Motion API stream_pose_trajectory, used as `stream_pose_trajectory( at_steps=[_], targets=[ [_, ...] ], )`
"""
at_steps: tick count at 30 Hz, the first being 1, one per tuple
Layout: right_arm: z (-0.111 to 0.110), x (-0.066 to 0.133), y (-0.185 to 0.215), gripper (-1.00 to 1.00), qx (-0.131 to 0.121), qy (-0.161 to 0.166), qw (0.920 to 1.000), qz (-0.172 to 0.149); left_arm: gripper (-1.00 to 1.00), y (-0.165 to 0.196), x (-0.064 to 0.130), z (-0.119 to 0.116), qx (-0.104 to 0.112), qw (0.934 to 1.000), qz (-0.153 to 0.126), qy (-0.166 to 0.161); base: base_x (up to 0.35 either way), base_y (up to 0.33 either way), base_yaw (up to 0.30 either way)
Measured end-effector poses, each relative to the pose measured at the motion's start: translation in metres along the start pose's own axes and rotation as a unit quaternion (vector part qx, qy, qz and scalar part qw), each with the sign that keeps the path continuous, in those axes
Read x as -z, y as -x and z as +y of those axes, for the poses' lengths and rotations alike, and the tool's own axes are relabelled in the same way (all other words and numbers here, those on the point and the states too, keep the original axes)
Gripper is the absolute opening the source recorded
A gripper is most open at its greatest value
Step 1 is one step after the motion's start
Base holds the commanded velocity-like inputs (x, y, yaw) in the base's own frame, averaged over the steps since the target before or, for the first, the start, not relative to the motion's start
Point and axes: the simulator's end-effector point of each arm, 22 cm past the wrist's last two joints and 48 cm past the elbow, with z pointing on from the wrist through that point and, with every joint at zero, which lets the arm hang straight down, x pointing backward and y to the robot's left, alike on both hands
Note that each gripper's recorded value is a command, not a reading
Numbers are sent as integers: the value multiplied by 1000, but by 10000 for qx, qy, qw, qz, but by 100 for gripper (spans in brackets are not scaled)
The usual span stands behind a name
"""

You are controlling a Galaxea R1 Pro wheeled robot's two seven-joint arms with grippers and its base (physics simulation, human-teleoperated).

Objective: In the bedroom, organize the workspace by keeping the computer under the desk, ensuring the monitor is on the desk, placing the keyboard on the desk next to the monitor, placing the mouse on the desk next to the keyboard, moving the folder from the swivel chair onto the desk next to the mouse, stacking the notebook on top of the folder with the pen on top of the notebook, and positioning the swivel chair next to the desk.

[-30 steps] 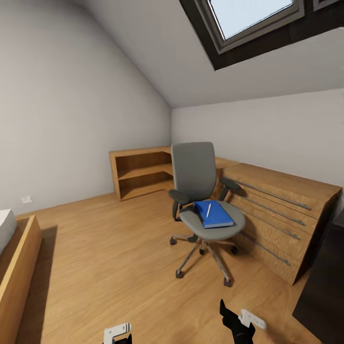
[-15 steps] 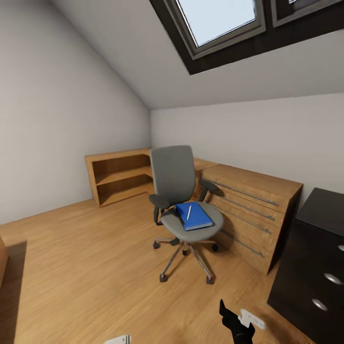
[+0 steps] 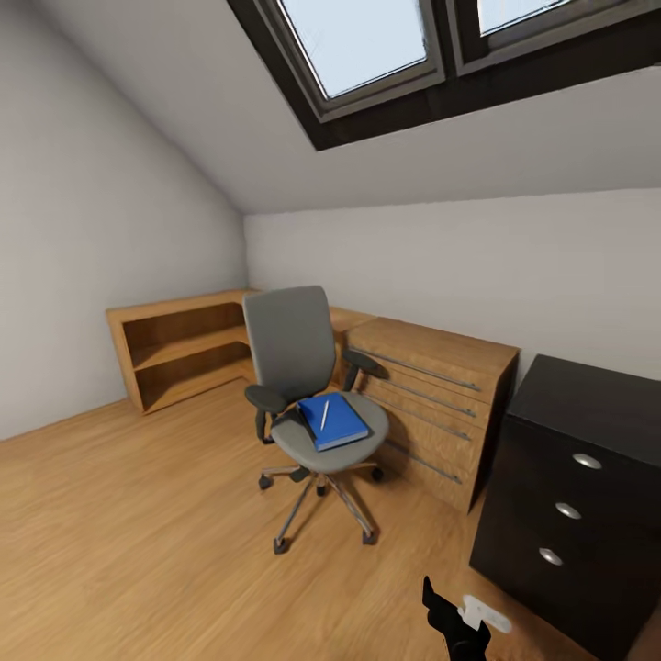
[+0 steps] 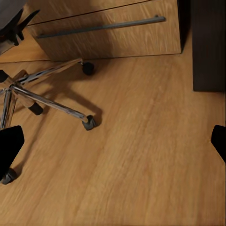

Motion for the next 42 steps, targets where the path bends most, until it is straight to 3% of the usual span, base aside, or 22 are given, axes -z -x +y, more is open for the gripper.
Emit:
stream_pose_trajectory(
  at_steps=[11, 18, 32, 42],
  targets=[
    [10, 6, 20, 100, 5, 10, 10000, 8, 100, 9, 17, -2, -11, 10000, 67, 4, 0, 0, -297],
    [16, 10, 33, 100, 10, 15, 10000, 3, 100, 27, 28, -2, 77, 9996, -280, 31, 0, 0, -297],
    [28, 19, 58, 100, 27, 24, 10000, 3, 100, 47, 48, -1, 104, 9993, -341, 62, 0, 0, -297],
    [44, 25, 72, 100, 404, 220, 9989, 56, 100, 62, 57, 66, -77, 9982, -321, 502, 0, 0, -297]
  ],
)
